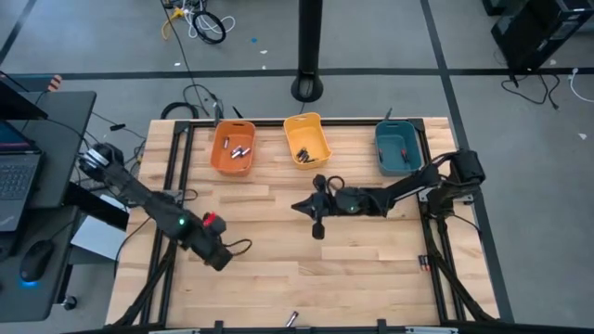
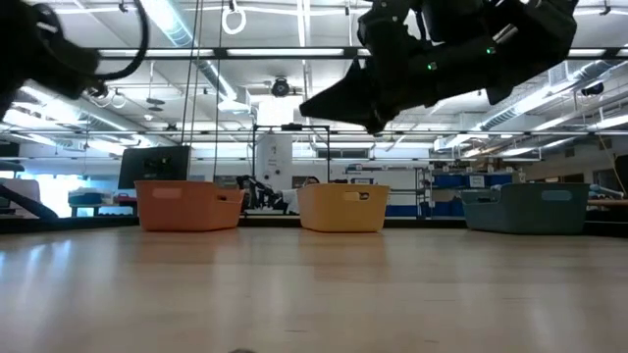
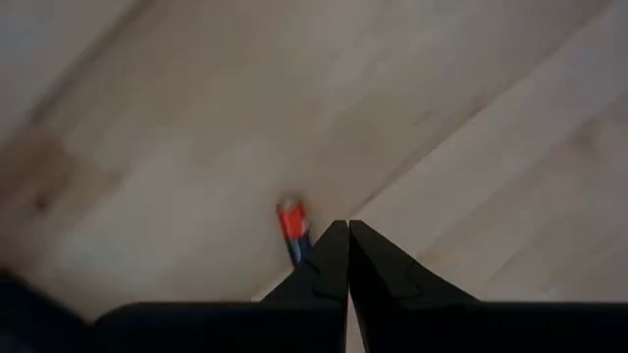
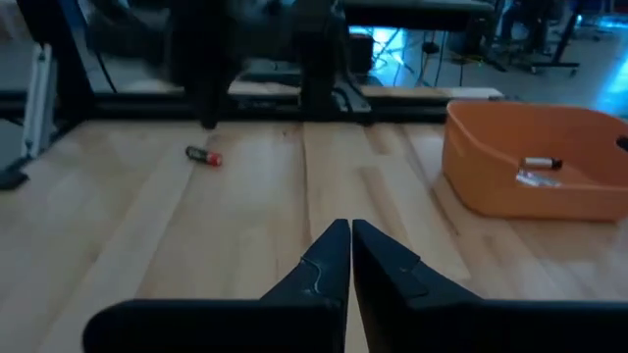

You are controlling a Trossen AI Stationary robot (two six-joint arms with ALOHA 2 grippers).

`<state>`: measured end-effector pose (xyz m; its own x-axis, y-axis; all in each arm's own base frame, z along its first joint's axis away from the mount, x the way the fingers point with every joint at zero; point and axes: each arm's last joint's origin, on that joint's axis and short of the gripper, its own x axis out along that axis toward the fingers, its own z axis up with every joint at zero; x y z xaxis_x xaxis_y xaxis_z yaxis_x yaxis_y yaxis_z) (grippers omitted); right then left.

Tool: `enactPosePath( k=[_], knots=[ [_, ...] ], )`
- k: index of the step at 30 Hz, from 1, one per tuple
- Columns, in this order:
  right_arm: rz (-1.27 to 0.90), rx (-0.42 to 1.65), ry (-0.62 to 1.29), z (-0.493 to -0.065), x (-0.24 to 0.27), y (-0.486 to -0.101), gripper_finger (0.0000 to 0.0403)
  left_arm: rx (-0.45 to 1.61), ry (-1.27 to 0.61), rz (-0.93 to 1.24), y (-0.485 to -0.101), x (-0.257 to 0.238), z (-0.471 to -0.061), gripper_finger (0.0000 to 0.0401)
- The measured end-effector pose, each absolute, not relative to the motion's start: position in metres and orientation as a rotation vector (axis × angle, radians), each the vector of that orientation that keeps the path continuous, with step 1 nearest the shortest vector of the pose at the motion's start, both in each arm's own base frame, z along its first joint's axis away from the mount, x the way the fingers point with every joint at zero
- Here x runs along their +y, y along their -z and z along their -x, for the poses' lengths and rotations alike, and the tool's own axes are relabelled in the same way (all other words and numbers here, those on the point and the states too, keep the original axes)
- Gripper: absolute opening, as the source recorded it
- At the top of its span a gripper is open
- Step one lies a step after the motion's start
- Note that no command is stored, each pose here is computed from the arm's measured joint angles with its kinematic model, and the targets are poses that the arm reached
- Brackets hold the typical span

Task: Sort batteries
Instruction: Put the orange battery into the blue bin

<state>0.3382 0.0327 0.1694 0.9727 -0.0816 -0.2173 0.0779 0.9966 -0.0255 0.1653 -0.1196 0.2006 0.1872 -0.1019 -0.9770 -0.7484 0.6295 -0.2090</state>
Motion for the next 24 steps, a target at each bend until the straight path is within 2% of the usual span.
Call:
enactPosePath(
  k=[7, 16, 24],
  knots=[
    [0.002, 0.213, 0.048, -0.338, 0.016, -0.175, 0.003, 1.378, -0.699, 0.866, -0.177, -0.144, -0.163, 0.0064],
    [0.036, 0.223, 0.047, -0.338, 0.014, -0.174, 0.0029, 1.452, -0.772, 0.842, -0.151, -0.157, -0.17, 0.0152],
    [0.043, 0.237, 0.044, -0.338, 0.014, -0.173, 0.0024, 1.466, -0.819, 0.822, -0.145, -0.156, -0.169, 0.0154]
  ],
)
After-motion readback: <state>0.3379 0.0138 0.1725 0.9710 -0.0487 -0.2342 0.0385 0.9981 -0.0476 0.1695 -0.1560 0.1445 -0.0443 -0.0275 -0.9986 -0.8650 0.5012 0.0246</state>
